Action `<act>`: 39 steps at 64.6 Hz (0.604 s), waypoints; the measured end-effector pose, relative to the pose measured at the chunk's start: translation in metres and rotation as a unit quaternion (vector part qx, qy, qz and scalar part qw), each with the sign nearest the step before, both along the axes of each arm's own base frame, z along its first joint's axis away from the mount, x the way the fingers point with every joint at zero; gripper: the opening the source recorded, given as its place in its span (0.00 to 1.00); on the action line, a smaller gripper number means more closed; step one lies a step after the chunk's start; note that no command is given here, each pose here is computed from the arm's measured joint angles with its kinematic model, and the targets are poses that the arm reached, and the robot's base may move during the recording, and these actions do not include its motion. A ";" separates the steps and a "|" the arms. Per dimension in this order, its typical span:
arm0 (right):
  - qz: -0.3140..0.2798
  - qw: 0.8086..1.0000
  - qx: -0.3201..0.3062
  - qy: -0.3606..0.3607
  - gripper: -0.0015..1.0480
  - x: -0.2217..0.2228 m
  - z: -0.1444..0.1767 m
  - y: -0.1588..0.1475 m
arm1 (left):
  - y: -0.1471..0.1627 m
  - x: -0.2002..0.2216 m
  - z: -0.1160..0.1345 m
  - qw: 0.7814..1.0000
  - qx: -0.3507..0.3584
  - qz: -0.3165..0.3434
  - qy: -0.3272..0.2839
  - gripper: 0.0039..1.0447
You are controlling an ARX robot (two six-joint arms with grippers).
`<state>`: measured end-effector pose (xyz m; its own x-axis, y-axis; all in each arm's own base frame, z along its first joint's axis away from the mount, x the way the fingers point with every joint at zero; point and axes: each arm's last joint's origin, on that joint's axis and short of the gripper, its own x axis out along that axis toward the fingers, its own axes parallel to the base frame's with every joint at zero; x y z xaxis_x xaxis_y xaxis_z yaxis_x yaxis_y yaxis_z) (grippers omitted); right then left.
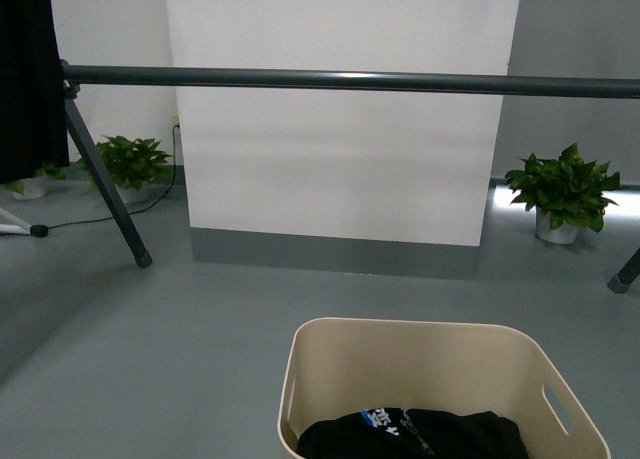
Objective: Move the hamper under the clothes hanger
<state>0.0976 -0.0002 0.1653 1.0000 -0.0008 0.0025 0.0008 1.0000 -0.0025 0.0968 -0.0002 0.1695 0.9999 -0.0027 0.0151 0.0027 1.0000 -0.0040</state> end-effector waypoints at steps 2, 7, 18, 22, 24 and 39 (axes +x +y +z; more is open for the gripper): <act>0.000 1.000 0.000 0.000 0.89 0.000 0.000 0.000 | 0.000 0.000 0.000 1.000 0.000 0.000 0.000 0.95; 0.000 1.000 0.000 0.000 0.94 0.000 0.000 0.000 | 0.000 0.000 0.000 1.000 0.001 0.000 0.000 0.93; 0.000 1.000 0.000 0.000 0.92 0.000 0.000 0.000 | 0.000 0.000 0.000 1.000 0.001 0.000 0.000 0.94; 0.000 1.000 0.000 0.000 0.92 0.000 0.000 0.000 | 0.000 0.000 0.000 1.000 0.001 0.000 0.000 0.94; 0.000 1.000 0.000 0.000 0.92 0.000 0.000 0.000 | 0.000 0.000 0.000 1.000 0.001 0.000 0.000 0.94; 0.000 1.000 0.000 0.000 0.92 0.000 0.000 0.000 | 0.000 0.000 0.000 1.000 0.001 0.000 0.000 0.94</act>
<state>0.0976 -0.0002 0.1653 1.0000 -0.0008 0.0025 0.0008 1.0000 -0.0025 0.0968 -0.0002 0.1695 0.9999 -0.0027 0.0151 0.0027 1.0000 -0.0025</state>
